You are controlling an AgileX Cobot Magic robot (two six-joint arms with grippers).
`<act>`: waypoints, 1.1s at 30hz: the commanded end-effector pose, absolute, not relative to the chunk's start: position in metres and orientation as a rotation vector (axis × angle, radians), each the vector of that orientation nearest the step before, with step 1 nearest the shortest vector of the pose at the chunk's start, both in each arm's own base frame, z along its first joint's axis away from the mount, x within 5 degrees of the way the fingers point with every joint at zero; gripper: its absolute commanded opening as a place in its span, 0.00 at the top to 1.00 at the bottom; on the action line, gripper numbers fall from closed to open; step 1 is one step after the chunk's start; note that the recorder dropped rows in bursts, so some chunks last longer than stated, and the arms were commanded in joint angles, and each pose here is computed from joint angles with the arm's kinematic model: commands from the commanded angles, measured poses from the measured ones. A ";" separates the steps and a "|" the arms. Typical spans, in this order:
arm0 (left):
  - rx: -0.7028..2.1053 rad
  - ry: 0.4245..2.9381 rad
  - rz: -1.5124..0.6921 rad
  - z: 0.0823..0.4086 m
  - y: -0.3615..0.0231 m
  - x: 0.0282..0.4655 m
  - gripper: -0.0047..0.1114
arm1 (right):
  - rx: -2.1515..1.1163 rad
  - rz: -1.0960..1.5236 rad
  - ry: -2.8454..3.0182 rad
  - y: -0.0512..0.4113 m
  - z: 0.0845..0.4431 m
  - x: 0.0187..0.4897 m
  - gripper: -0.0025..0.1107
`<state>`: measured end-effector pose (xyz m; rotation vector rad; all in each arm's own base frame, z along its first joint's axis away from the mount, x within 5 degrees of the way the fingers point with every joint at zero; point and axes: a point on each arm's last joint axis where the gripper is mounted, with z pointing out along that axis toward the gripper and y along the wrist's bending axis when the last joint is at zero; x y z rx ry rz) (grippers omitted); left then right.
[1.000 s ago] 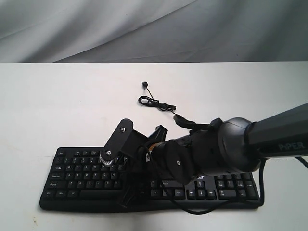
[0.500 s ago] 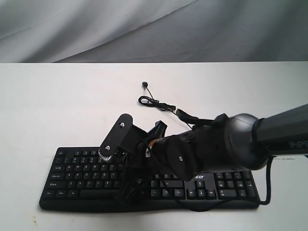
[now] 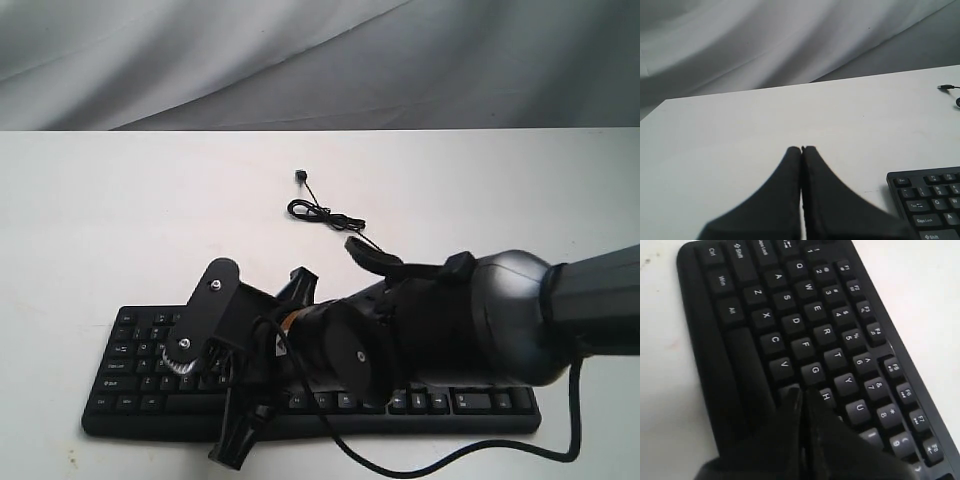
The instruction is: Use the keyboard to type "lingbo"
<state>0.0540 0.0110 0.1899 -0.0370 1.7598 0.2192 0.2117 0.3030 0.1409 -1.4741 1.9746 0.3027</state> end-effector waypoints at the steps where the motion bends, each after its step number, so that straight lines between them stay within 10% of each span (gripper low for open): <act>1: -0.034 1.750 0.208 0.189 0.010 0.054 0.96 | -1.450 0.306 1.970 0.305 0.141 0.213 0.98; 33: -0.034 1.750 0.208 0.189 0.010 0.054 0.96 | -1.445 0.272 2.003 0.304 0.117 0.220 0.98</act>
